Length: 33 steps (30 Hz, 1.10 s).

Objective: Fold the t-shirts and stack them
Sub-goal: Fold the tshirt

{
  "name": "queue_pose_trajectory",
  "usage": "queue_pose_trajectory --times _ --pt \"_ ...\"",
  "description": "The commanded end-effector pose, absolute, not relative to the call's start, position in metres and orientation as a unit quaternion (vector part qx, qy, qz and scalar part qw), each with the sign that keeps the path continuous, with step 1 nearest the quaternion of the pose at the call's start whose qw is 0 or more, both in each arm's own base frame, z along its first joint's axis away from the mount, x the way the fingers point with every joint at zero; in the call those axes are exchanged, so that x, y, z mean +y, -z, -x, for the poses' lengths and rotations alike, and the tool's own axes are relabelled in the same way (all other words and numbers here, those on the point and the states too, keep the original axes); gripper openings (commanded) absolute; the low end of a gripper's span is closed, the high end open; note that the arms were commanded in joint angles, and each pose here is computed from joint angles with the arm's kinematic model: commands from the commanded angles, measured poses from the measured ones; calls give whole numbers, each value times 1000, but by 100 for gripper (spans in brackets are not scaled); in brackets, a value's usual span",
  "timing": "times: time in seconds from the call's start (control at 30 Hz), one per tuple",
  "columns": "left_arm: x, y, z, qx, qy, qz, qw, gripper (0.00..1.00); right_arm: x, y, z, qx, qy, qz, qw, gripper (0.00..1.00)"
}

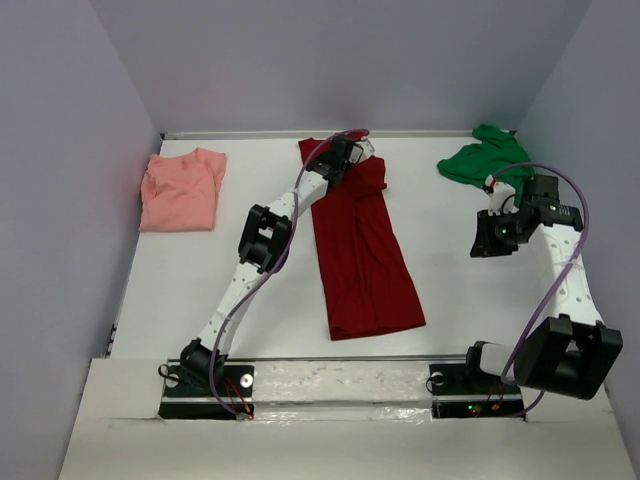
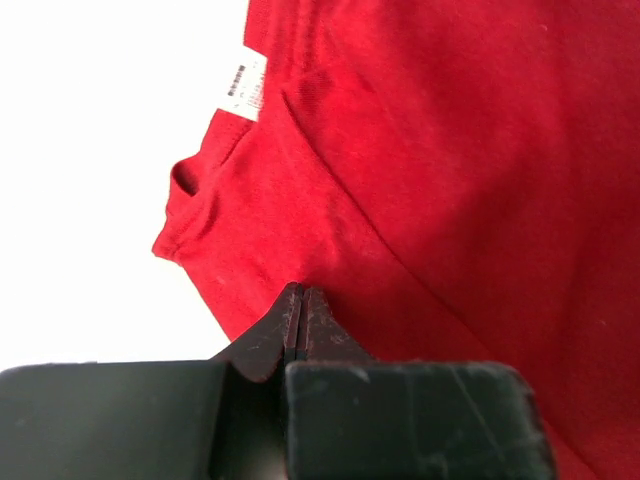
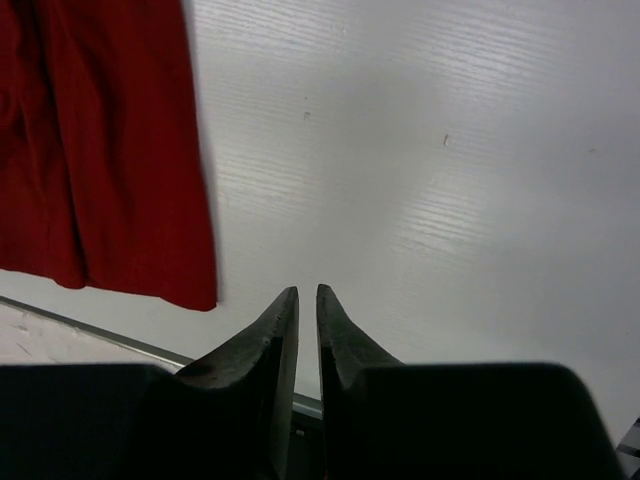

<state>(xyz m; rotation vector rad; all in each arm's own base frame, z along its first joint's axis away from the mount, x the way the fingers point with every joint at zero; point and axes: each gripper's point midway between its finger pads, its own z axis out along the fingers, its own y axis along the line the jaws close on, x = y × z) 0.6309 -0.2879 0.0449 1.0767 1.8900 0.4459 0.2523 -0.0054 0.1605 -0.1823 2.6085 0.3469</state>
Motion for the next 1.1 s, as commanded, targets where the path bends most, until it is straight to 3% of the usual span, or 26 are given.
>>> queue_pose_trajectory --times 0.0,0.03,0.13,0.23,0.43,0.47,0.63,0.87,1.07 --pt "-305 -137 -631 740 -164 -389 523 0 0 -170 -261 949 -152 83 262 17" --pt "-309 -176 -626 731 -155 -372 550 0 2 -171 -263 948 -158 87 263 13" --pt "-314 -221 -612 727 -121 -345 582 0 4 -174 -272 944 -169 97 267 0" --pt "-306 -296 -583 715 -85 -310 621 0 9 -184 -288 934 -192 119 279 0" --pt "-262 -268 -534 756 -100 -317 563 0 27 -190 -336 915 -240 177 271 0" --pt "-250 -238 -523 775 -108 -324 532 0 41 -186 -341 912 -249 196 260 0" --pt "-221 -196 -488 819 -69 -313 475 0 96 -154 -363 897 -309 262 176 0" --pt "-240 -131 -460 852 -1 -334 404 0 143 -112 -412 885 -341 293 123 0" --pt "-285 -99 -456 863 70 -357 351 0 161 -109 -437 879 -343 306 125 0"
